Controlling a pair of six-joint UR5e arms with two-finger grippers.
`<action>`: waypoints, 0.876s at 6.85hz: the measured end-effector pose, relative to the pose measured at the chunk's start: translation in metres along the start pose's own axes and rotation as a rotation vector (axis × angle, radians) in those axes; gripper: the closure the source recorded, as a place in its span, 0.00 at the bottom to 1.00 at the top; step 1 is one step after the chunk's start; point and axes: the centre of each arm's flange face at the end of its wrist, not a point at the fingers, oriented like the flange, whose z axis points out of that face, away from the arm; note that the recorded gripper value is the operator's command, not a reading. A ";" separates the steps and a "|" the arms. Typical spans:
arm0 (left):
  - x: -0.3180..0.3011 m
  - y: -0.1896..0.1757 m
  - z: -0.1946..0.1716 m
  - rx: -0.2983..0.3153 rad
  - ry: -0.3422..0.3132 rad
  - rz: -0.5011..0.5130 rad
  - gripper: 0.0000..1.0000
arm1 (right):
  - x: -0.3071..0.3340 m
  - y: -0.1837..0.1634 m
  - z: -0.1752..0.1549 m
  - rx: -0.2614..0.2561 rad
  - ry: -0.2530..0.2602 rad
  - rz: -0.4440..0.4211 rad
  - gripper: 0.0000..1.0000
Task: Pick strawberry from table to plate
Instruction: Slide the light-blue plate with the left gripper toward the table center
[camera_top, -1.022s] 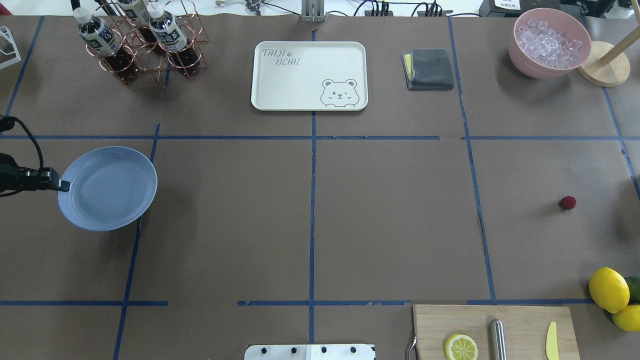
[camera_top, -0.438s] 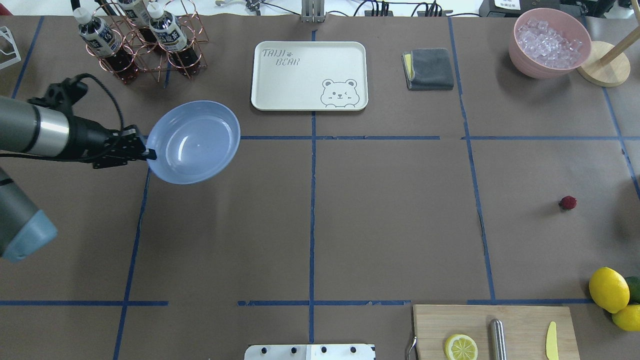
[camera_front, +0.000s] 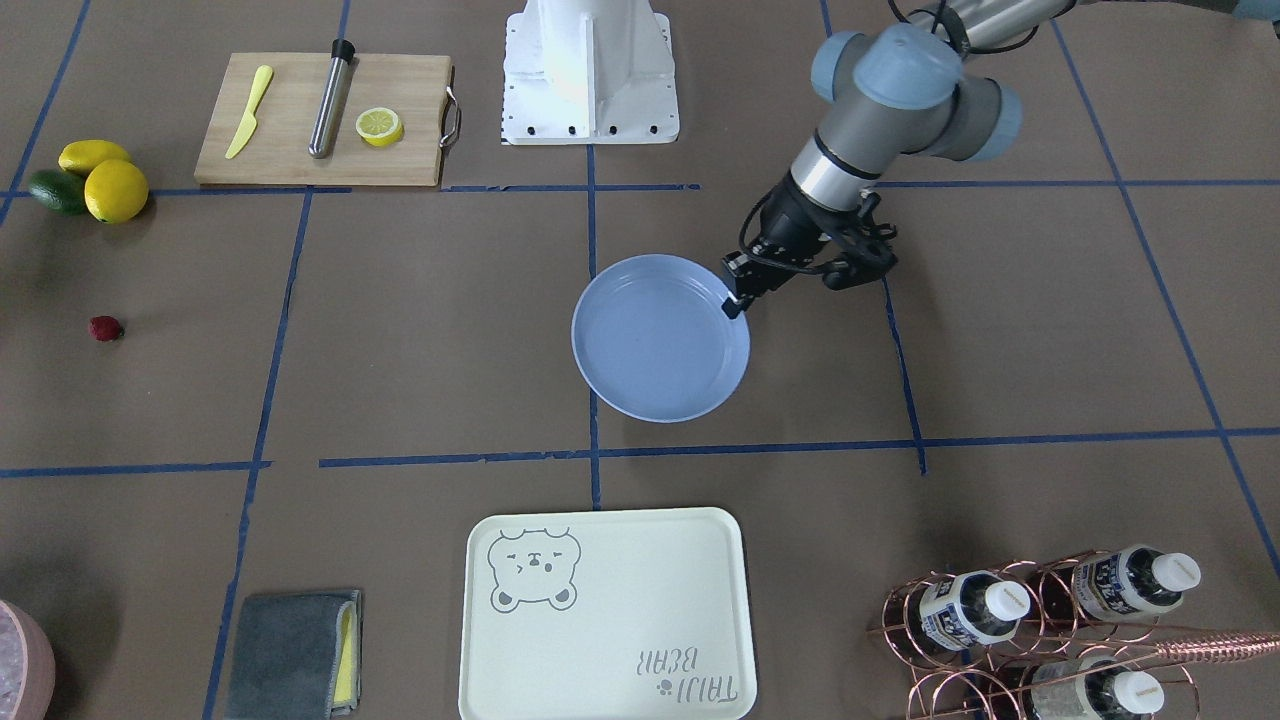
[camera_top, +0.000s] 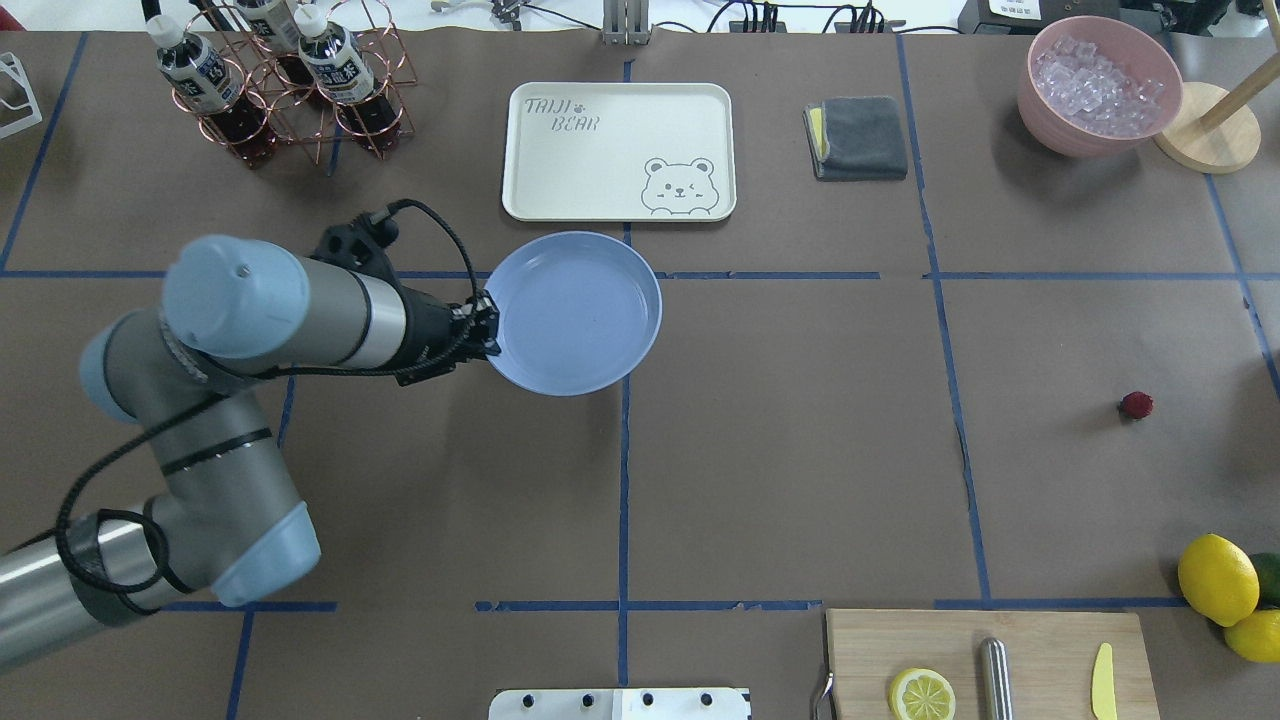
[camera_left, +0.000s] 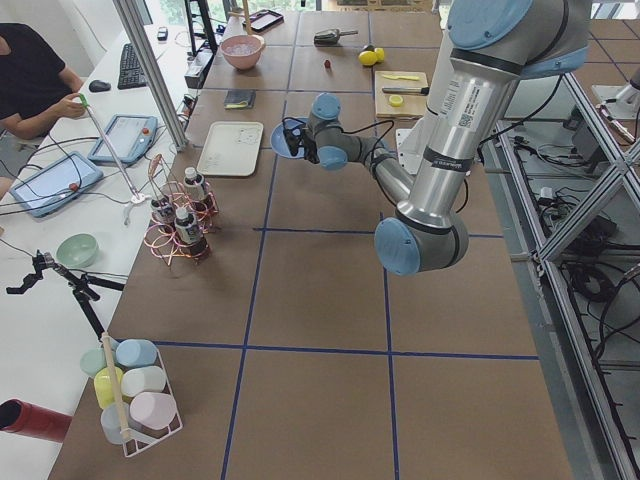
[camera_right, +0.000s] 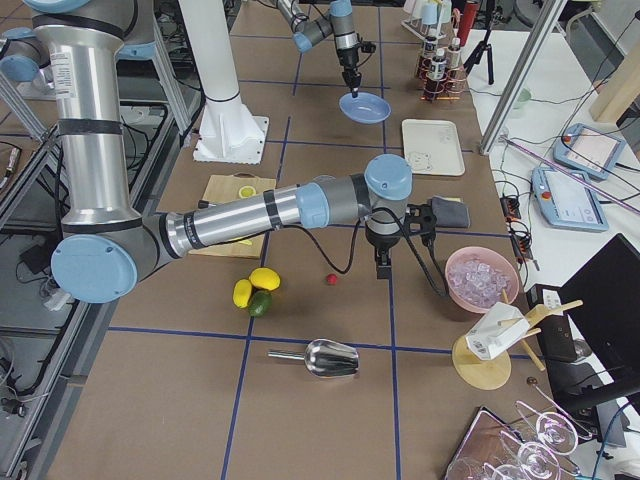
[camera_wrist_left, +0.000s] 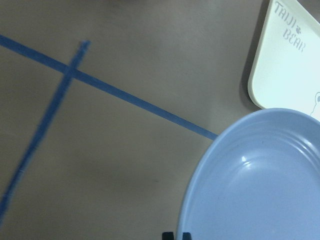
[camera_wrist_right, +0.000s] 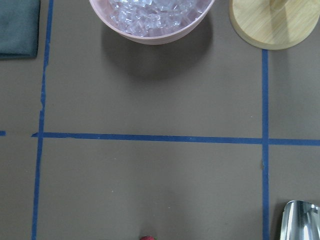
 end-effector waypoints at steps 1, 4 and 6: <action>0.002 0.032 0.019 0.003 -0.014 0.000 1.00 | -0.019 0.005 0.008 -0.013 0.003 0.020 0.00; -0.001 0.081 0.049 0.012 -0.037 0.017 0.90 | -0.037 0.026 0.031 0.004 0.006 0.024 0.00; -0.015 0.081 0.053 0.021 -0.068 0.025 0.00 | -0.036 0.040 0.044 0.012 0.000 0.022 0.00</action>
